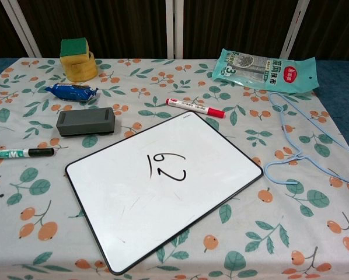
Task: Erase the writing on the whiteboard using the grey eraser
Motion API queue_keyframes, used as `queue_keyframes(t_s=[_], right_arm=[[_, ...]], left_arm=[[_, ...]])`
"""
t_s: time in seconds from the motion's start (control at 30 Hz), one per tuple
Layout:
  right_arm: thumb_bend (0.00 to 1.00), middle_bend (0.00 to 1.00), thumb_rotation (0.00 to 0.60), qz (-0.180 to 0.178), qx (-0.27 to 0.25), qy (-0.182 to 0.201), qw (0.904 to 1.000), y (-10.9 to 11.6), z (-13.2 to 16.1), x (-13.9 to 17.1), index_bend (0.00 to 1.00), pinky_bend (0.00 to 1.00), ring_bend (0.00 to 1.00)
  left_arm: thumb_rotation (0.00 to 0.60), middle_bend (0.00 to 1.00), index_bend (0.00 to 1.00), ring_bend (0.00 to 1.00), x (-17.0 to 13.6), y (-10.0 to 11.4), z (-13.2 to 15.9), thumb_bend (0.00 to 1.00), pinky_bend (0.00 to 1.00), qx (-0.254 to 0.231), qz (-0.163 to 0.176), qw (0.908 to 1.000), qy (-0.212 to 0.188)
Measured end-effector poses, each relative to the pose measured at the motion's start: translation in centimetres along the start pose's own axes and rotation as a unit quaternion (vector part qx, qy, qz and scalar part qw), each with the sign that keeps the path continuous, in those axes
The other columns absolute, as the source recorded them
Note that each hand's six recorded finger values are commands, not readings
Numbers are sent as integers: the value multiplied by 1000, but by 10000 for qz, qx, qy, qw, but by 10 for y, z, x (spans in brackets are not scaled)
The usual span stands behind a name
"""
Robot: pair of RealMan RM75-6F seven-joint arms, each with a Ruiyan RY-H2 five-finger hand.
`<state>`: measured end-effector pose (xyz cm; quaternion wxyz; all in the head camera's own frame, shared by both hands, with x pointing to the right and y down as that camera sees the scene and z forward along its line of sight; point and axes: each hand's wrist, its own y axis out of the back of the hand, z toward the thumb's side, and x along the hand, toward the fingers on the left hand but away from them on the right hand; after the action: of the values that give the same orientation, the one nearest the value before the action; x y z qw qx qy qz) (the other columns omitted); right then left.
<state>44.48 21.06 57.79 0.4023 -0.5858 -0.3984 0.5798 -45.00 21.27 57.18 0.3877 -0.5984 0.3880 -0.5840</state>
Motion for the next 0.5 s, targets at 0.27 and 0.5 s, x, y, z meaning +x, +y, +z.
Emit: queue_keyframes(t_s=[0.27, 0.5], right_arm=[[242, 0, 600, 9, -3, -15, 10000, 0, -2, 0, 0, 0, 0], [242, 0, 600, 19, -23, 20, 10000, 1, 0, -1, 0, 0, 0]], left_arm=[[382, 122, 164, 117, 2, 0, 3, 95, 229, 3, -15, 10000, -36], [383, 122, 164, 117, 11, 6, 17, 95, 229, 72, -6, 9996, -289]])
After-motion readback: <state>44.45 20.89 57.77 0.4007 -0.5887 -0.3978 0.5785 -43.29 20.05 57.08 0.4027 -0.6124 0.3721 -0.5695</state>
